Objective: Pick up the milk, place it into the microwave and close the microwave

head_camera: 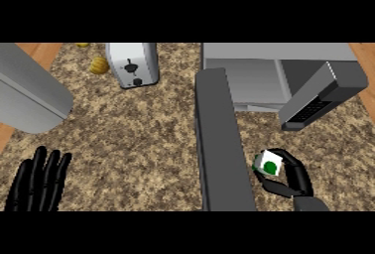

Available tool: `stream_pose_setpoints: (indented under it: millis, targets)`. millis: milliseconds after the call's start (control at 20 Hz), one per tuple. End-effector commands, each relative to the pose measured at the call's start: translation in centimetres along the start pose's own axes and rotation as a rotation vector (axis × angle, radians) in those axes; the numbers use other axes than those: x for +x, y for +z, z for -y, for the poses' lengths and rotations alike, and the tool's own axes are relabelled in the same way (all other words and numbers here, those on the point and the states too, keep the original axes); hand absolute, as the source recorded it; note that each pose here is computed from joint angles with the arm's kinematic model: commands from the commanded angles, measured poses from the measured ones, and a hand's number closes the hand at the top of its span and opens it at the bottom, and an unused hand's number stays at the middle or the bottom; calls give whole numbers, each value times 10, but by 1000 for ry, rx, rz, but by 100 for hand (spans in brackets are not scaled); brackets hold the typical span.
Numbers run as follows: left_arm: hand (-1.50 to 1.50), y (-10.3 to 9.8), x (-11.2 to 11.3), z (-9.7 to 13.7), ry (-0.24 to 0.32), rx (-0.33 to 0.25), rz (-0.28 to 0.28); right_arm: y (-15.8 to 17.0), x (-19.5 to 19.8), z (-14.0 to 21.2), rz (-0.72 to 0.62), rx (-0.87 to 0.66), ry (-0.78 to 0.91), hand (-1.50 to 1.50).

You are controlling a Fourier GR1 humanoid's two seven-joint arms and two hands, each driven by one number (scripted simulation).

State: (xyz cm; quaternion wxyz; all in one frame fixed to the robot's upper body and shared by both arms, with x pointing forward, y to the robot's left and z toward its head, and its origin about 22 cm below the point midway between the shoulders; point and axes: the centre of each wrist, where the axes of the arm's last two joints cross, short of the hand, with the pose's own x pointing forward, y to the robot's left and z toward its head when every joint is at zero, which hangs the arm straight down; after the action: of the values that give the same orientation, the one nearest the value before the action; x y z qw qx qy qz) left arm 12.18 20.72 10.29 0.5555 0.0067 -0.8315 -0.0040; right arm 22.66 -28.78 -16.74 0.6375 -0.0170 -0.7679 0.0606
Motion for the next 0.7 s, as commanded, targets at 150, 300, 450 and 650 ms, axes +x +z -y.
stream_pose_setpoints:
  millis: [150,300,450,650]
  targets:
    - [-150,-3,0,-3,6,11,4,-9,1,-33,151,151,-198,150]
    - [-150,-5,2,-5,10,30,0,-10,7,-15,191,151,-207,150]
    - [-150,14,18,-6,-2,33,-6,28,2,8,186,93,-173,150]
    - [-150,7,12,-7,-9,19,-10,33,3,1,191,57,-145,150]
